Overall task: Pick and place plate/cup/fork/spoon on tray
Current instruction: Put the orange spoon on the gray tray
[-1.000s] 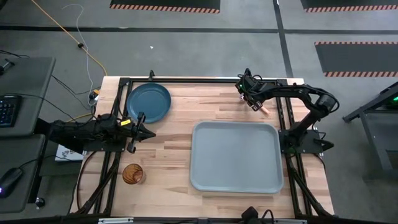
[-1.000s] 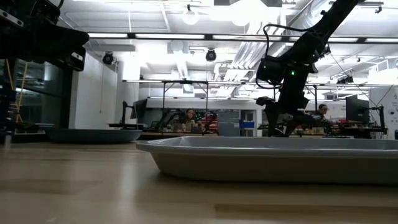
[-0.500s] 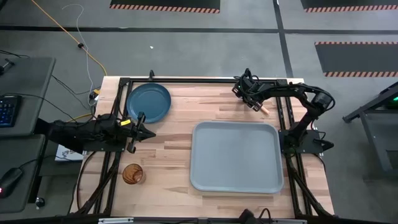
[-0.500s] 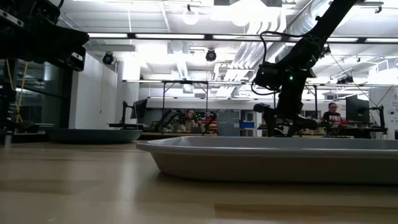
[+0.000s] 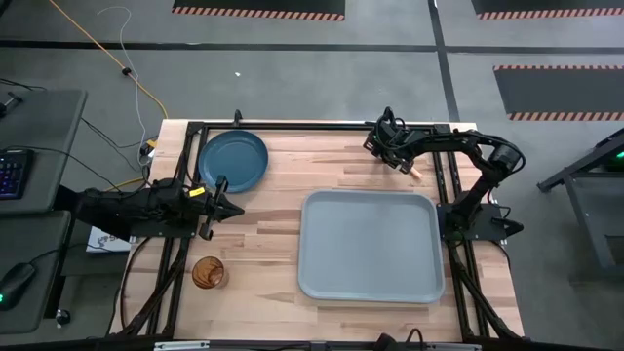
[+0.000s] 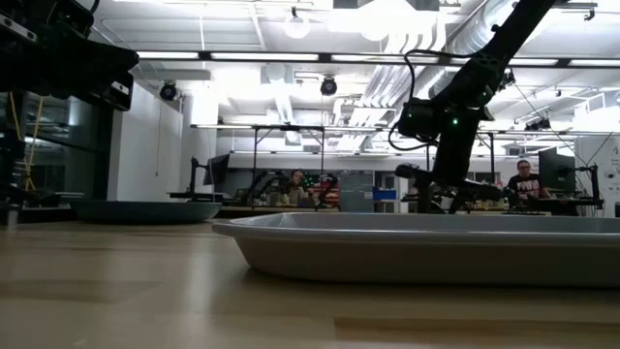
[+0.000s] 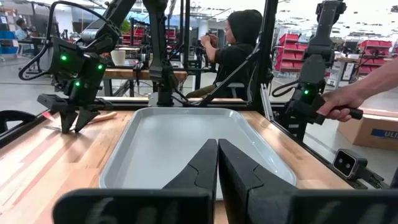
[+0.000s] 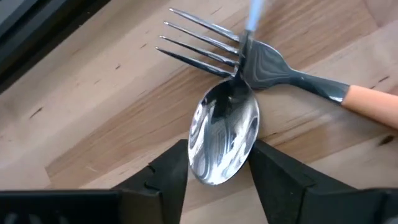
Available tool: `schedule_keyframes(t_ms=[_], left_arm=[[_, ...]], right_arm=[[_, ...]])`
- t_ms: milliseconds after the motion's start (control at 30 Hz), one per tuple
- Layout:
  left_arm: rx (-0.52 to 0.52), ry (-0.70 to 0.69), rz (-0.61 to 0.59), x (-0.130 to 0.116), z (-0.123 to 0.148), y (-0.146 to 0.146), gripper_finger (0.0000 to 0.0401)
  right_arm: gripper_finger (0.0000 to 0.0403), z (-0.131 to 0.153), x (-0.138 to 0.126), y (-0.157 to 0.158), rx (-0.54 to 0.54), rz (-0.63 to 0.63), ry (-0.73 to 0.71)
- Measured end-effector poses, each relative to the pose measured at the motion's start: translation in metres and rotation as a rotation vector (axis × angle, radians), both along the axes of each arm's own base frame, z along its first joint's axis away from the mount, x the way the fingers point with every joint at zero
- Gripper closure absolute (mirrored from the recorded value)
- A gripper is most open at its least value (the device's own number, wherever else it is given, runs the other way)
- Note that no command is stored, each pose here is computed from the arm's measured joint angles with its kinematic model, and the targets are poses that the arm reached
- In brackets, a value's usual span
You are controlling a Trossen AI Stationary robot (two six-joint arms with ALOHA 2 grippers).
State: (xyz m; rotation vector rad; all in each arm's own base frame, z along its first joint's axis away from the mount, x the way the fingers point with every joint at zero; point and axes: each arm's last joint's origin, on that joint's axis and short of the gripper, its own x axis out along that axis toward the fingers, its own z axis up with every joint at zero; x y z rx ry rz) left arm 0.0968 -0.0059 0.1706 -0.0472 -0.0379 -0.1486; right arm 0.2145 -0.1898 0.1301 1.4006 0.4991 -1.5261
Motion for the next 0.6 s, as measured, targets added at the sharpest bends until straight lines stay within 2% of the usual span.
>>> schedule_keyframes(t_ms=[233, 600], left_arm=[[0.0, 0.0, 0.0, 0.0, 0.0, 0.0, 0.0398], [0.0, 0.0, 0.0, 0.0, 0.0, 0.0, 0.0398]], right_arm=[[0.0283, 0.0, 0.003, 0.005, -0.002, 0.023, 0.012], [0.0287, 0.002, 0.01, 0.023, 0.041, 0.089, 0.023]])
